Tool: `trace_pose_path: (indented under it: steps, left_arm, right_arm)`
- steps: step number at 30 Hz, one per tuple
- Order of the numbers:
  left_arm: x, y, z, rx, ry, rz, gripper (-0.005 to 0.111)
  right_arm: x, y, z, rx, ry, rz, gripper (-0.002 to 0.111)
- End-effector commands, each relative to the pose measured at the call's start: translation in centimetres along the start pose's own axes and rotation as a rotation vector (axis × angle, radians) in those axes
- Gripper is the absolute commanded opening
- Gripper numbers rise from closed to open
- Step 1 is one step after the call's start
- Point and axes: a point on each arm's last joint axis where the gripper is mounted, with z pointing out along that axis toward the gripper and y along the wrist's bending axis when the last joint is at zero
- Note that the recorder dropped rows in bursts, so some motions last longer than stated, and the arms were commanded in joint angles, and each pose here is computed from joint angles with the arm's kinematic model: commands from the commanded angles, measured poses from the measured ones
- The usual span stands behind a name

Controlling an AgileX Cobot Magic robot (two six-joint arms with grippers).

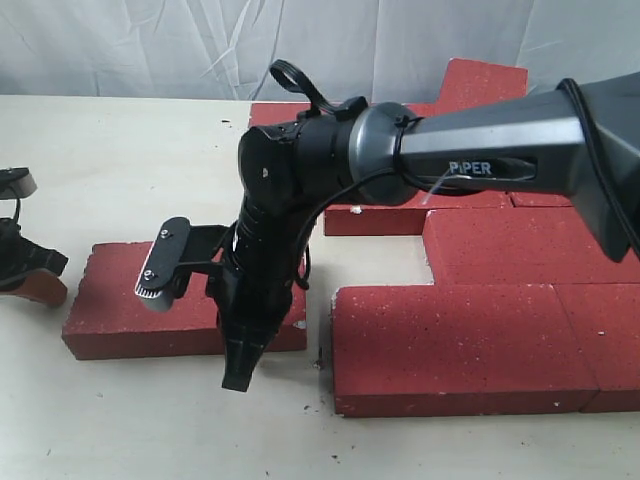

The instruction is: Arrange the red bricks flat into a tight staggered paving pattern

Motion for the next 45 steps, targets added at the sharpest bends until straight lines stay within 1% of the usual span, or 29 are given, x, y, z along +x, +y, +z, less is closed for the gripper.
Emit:
trace_pose_path:
  steps: [1, 3, 10, 14, 16, 30, 36, 39, 43, 45]
  left_arm:
    - [-0.6, -1.4, 1.0, 0.014, 0.004, 0.075, 0.0]
    - [-0.8, -1.6, 1.1, 0.0, -0.003, 0.088, 0.0]
    - [-1.1, -1.6, 1.1, -0.005, -0.035, 0.06, 0.0]
    - [-1.4, -1.5, 1.0, -0.012, -0.047, 0.062, 0.0]
    - [-1.6, -1.5, 0.9, -0.009, -0.06, 0.054, 0.0]
    - [-1.9, -1.7, 0.9, 0.012, -0.095, 0.034, 0.0]
    - [-2.4, -2.3, 0.8, 0.071, -0.15, 0.069, 0.0]
    - [-2.5, -2.2, 0.8, 0.057, -0.157, 0.067, 0.0]
    - [-2.5, -2.1, 0.8, 0.05, -0.156, 0.071, 0.0]
    - [-2.5, -2.0, 0.7, 0.033, -0.151, 0.092, 0.0]
  right_arm:
    - [0.0, -0.2, -0.2, 0.008, -0.01, -0.016, -0.001]
    - [0.0, -0.2, -0.2, 0.008, -0.01, -0.016, -0.001]
    - [0.0, -0.2, -0.2, 0.009, -0.008, -0.016, -0.001]
    - [0.0, -0.3, -0.2, 0.017, -0.013, -0.021, -0.001]
    - [-0.1, -0.5, -0.2, 0.039, -0.015, -0.031, -0.001]
    - [-0.1, -1.0, -0.3, 0.082, -0.027, -0.046, -0.001]
    - [-0.1, -1.2, -0.2, 0.104, -0.018, -0.059, -0.001]
    - [0.0, -1.1, -0.2, 0.096, -0.018, -0.054, -0.001]
    - [-0.1, -0.9, -1.8, 0.123, -0.004, -0.075, -0.001]
    - [0.2, -1.0, -3.2, 0.162, 0.019, -0.03, -0.001]
